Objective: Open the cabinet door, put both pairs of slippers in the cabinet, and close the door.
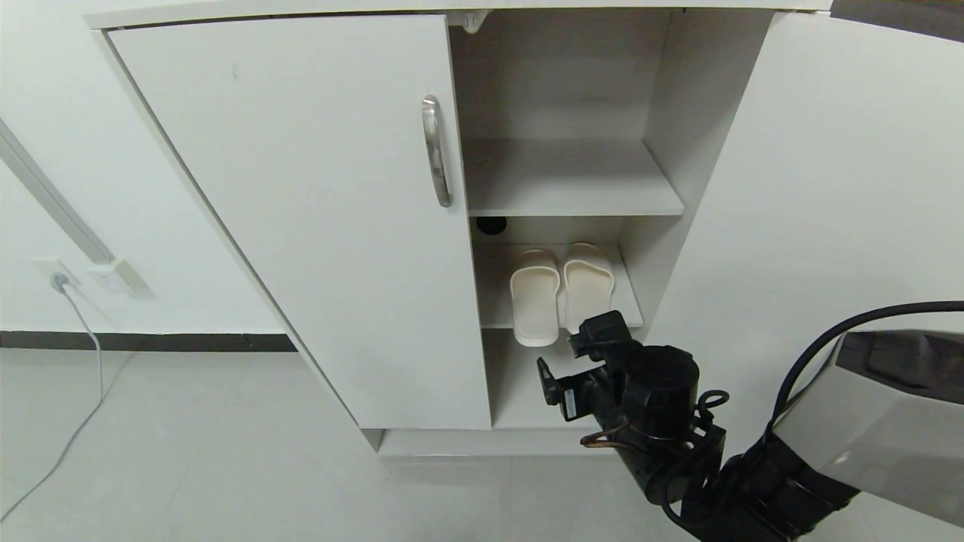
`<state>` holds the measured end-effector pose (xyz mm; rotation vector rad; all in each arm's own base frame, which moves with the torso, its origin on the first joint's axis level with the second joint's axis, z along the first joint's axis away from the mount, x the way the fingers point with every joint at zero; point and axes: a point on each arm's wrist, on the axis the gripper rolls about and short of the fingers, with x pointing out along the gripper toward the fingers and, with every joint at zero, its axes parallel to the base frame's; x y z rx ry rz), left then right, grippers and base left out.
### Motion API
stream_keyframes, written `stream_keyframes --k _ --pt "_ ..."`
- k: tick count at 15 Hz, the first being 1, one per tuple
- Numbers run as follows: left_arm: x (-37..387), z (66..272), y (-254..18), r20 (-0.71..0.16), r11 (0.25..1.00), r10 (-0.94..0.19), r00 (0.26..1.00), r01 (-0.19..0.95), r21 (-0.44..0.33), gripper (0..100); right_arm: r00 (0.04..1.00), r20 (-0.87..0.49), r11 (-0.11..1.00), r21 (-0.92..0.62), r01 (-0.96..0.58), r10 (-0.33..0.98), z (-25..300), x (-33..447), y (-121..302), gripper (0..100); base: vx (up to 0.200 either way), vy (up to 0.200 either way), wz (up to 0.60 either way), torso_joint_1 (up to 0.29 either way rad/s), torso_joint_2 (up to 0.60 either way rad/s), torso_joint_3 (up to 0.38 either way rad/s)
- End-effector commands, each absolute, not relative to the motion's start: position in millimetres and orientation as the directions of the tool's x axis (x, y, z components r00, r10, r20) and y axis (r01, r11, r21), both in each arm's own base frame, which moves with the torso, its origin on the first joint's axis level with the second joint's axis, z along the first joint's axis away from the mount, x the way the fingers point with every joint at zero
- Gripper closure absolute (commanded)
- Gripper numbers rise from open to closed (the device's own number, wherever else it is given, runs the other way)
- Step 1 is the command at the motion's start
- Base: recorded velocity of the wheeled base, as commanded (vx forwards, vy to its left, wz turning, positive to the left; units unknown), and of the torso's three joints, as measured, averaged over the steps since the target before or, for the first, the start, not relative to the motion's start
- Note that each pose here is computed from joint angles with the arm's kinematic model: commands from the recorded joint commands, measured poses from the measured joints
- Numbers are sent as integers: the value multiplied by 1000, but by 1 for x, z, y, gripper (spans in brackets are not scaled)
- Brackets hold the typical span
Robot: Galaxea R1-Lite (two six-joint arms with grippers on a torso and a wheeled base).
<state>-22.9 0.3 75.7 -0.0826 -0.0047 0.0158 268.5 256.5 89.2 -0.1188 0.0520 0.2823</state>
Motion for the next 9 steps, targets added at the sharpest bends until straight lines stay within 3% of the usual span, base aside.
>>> stream_keyframes --k 1,9 --pt "-23 76 0 3 996 17 1000 -17 -83 100 959 -76 953 -114 -282 275 85 269 257 0 0 0 0 -2 2 154" --pt "-23 76 0 5 996 18 1000 -18 -84 100 959 -76 952 -116 -282 275 83 266 254 0 0 0 0 2 3 197"
